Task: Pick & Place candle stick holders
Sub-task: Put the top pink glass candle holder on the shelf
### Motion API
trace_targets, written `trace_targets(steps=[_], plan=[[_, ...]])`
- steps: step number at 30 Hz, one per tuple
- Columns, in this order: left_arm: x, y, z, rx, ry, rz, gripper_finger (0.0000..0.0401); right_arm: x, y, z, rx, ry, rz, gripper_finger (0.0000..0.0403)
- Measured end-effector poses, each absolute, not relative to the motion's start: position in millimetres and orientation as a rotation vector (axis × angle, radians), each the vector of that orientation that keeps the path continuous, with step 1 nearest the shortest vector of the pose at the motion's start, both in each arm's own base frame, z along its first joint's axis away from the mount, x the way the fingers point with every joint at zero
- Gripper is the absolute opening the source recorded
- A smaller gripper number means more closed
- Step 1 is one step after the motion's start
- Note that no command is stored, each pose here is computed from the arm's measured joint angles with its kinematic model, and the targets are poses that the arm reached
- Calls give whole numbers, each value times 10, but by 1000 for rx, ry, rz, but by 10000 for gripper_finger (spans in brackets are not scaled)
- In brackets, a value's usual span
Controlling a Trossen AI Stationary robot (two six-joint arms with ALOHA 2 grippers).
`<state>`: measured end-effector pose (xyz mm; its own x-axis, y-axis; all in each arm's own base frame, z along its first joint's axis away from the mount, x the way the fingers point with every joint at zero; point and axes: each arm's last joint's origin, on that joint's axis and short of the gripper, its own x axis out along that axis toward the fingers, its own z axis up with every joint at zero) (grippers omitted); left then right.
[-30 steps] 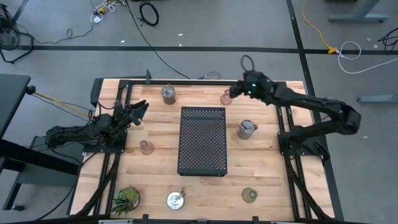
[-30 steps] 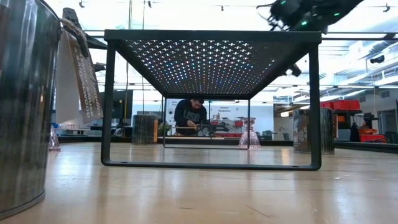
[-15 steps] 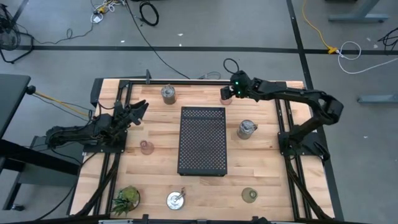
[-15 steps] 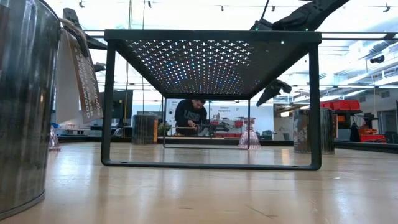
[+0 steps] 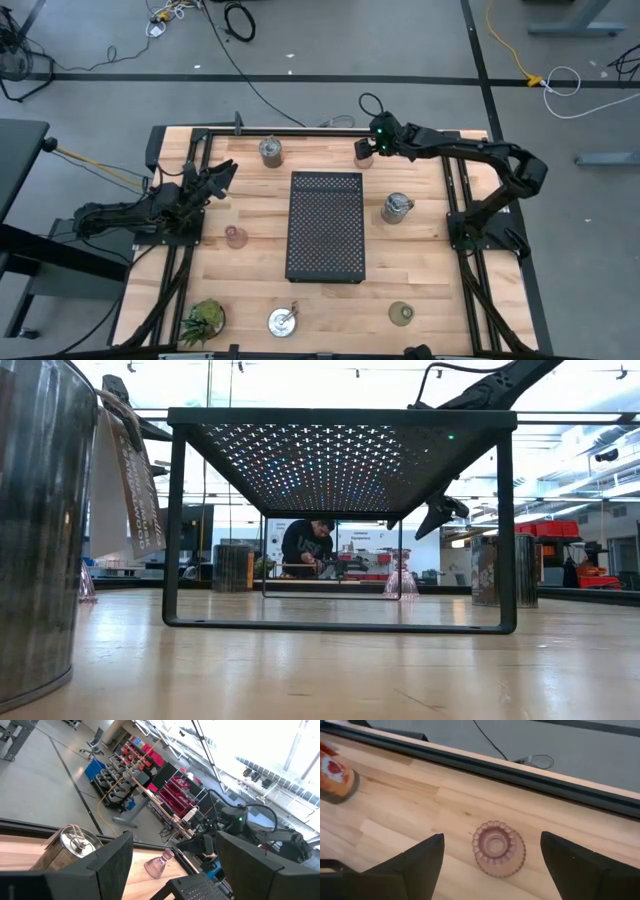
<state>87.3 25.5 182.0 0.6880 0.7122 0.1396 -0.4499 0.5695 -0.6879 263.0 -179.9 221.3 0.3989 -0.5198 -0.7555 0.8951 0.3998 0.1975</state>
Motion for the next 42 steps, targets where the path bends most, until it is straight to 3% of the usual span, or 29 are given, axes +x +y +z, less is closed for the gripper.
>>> trace_targets(steps=[31,36,42], plan=[[872,255,1820,-668,-431,707,287,2797,-1922,1823,682,718,-975,333],[873,255,1820,-667,-431,708,287,2790,-1929,1820,678,721,-982,302],[872,255,1820,-667,-431,708,287,2786,-1929,1817,677,727,-982,228]])
